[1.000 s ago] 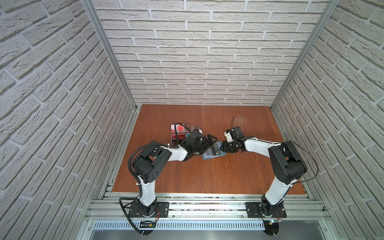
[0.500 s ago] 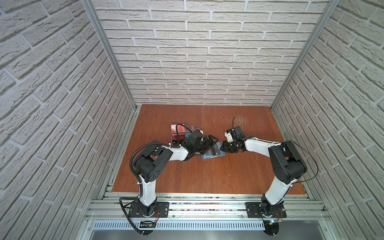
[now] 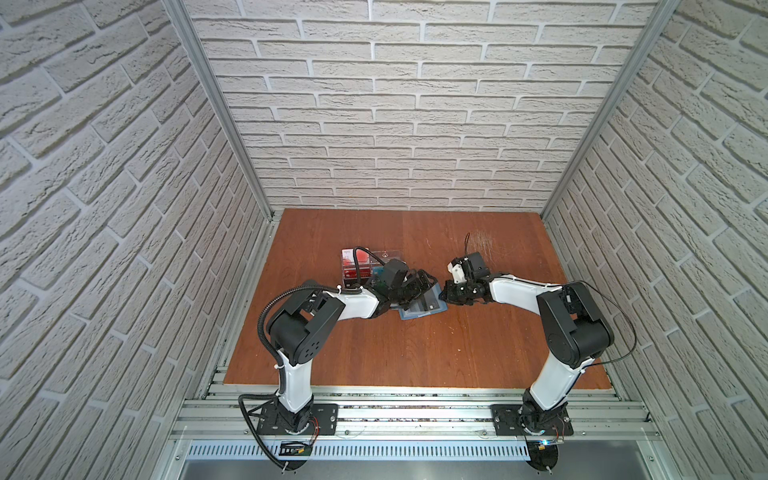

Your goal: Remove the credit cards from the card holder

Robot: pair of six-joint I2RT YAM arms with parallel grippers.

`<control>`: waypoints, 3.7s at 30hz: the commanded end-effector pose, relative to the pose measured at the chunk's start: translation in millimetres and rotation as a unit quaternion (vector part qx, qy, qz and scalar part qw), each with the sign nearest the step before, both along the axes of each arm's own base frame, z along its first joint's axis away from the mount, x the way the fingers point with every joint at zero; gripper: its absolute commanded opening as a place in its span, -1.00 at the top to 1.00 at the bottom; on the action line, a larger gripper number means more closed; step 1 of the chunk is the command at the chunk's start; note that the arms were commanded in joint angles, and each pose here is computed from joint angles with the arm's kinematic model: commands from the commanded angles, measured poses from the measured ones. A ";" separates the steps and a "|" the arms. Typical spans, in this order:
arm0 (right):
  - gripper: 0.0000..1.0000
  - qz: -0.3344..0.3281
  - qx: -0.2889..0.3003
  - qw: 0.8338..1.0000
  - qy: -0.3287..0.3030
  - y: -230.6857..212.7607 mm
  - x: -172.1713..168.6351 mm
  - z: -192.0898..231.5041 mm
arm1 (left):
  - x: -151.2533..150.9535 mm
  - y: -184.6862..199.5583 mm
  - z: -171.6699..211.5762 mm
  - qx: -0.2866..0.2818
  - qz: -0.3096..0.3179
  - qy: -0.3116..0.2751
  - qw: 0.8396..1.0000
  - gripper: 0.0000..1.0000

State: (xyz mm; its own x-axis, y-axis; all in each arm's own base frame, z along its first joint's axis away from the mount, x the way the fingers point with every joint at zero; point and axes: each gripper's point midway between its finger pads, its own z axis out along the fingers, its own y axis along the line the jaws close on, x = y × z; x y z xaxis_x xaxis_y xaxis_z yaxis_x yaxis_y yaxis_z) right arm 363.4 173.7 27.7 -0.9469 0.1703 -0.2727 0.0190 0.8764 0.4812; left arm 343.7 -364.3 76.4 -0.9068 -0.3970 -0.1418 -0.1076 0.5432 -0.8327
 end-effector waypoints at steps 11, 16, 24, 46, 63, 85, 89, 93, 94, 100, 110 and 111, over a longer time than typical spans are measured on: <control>0.78 0.027 0.074 0.997 -0.003 26.2 0.8 7.1 | -19.4 23.1 -58.6 0.086 0.008 0.077 0.993 -0.96; 0.75 0.032 0.089 0.996 -0.003 30.9 1.5 8.8 | -17.7 23.6 -57.8 0.085 0.009 0.074 0.994 -0.96; 0.58 0.043 0.111 0.993 0.001 39.6 1.0 8.5 | -15.2 25.7 -57.4 0.083 0.010 0.071 0.994 -0.96; 0.89 0.044 0.124 0.991 0.002 44.5 0.2 10.2 | -16.4 47.0 -26.4 0.065 0.001 0.049 0.997 -0.96; 0.88 0.034 0.127 0.991 -0.010 41.0 1.5 15.8 | -35.0 72.6 -48.7 0.134 -0.022 0.084 0.987 -0.96; 0.88 0.037 0.148 0.988 -0.039 43.4 2.3 33.8 | -46.9 79.5 -77.5 0.188 -0.028 0.137 0.972 -0.96; 0.88 0.046 0.167 0.984 -0.039 49.5 2.9 36.1 | -48.8 79.9 -76.8 0.176 -0.022 0.137 0.975 -0.96; 0.82 0.049 0.174 0.983 -0.031 52.5 2.3 31.9 | -47.5 80.5 -72.0 0.159 -0.014 0.131 0.978 -0.96; 0.78 0.049 0.175 0.983 -0.031 52.8 2.2 31.6 | -47.4 80.1 -70.8 0.155 -0.014 0.130 0.979 -0.96; 0.62 0.058 0.179 0.982 -0.025 57.6 1.6 29.2 | -46.6 82.0 -60.4 0.142 -0.015 0.119 0.983 -0.96; 0.48 0.078 0.184 0.980 -0.010 71.1 -2.0 19.9 | -50.3 97.5 -49.8 0.133 -0.004 0.107 0.985 -0.96; 0.48 0.078 0.184 0.980 -0.008 71.2 -2.1 18.6 | -51.4 100.1 -49.6 0.130 -0.002 0.107 0.986 -0.97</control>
State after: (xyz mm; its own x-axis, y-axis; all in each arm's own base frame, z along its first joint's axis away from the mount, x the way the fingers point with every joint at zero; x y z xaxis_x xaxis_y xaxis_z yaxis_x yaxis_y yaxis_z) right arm 354.4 236.0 39.1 -0.9698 0.1301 -0.2061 -0.0714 0.6569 0.7506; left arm 313.6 -295.5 59.9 -0.9333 -0.3434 -0.1049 -0.1660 0.6716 -0.7221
